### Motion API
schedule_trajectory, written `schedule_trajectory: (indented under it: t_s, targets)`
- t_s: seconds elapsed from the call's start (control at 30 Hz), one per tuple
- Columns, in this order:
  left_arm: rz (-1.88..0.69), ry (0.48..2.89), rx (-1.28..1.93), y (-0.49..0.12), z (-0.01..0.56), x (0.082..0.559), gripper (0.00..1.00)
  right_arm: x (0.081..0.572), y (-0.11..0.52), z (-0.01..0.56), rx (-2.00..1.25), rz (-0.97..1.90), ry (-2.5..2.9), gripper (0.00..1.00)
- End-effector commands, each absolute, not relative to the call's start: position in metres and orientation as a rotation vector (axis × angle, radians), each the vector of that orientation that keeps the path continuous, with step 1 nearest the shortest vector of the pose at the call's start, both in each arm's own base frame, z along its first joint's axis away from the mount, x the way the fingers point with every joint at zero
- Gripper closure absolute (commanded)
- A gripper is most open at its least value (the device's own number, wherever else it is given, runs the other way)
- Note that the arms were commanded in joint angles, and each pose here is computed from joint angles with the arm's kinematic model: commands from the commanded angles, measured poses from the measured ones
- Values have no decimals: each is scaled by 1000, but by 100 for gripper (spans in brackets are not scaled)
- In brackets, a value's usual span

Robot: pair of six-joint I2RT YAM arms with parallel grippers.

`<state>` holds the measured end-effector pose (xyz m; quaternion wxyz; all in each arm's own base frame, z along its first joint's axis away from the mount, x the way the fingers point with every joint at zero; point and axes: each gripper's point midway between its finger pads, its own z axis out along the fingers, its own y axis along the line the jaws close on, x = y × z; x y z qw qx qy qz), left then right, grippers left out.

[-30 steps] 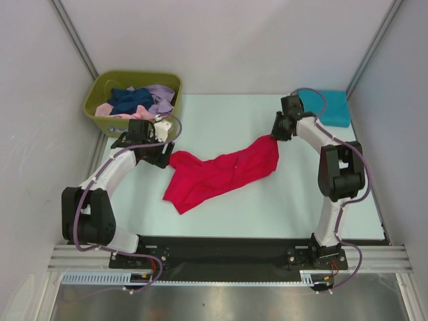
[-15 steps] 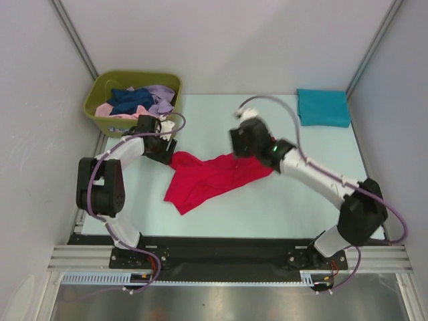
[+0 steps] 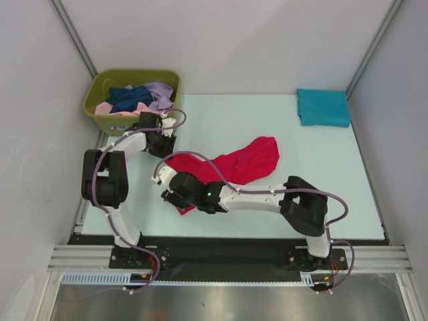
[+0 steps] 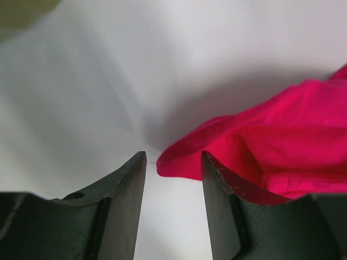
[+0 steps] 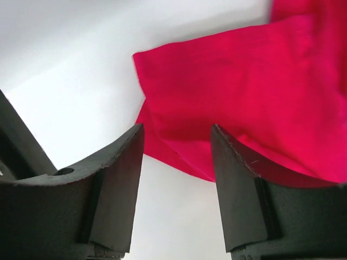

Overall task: Fold and stack the t-shirts
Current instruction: Flatten the tshirt out

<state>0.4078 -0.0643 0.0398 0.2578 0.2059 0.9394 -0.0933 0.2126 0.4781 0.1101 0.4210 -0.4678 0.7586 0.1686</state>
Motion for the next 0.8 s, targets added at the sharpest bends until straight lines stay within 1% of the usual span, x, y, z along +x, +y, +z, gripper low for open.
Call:
schedule_trajectory:
  t_s: [0.0,0.03,0.07,0.13,0.2,0.23,0.3,0.33,0.4,0.43,0.5,0.53,0.57,0.63,0.67,0.73,0.77]
  targets:
    - [-277,2651,528,-55,25,388,50,210,503,121,-1228,452,1806,43]
    - [-270,2652,525,-54,25,388,53,210,507,118,-1247,440,1795,43]
    - [-265,2656,526,-53,24,388,54,212,509,101,-1269,407,1813,42]
    - [-271,2672,525,-52,20,386,59,217,515,97,-1287,373,1808,42]
    - [-298,2677,539,-56,19,383,62,217,519,83,-1319,360,1818,42]
    - [-301,2675,544,-56,19,383,65,217,521,82,-1324,363,1818,41]
    - [-296,2659,548,-56,23,384,75,214,523,73,-1347,370,1827,41]
    - [-291,2649,547,-56,25,386,88,215,524,72,-1344,370,1829,41]
    - [-282,2633,548,-56,31,389,100,212,524,66,-1362,372,1838,41]
    - [-282,2629,544,-56,32,390,100,213,524,63,-1359,362,1844,42]
    - [-280,2617,545,-56,38,391,100,218,520,54,-1347,316,1870,45]
    - [-279,2613,547,-56,40,391,100,221,520,54,-1338,299,1873,51]
    - [-277,2604,544,-56,45,392,100,225,522,61,-1307,287,1870,67]
    - [-264,2593,548,-55,50,390,100,231,521,75,-1251,274,1860,79]
    - [-260,2587,552,-54,53,390,100,235,518,82,-1218,263,1859,88]
    - [-252,2565,553,-54,65,389,100,238,516,110,-1147,298,1830,98]
    - [-251,2561,551,-53,68,387,100,239,514,118,-1122,298,1821,100]
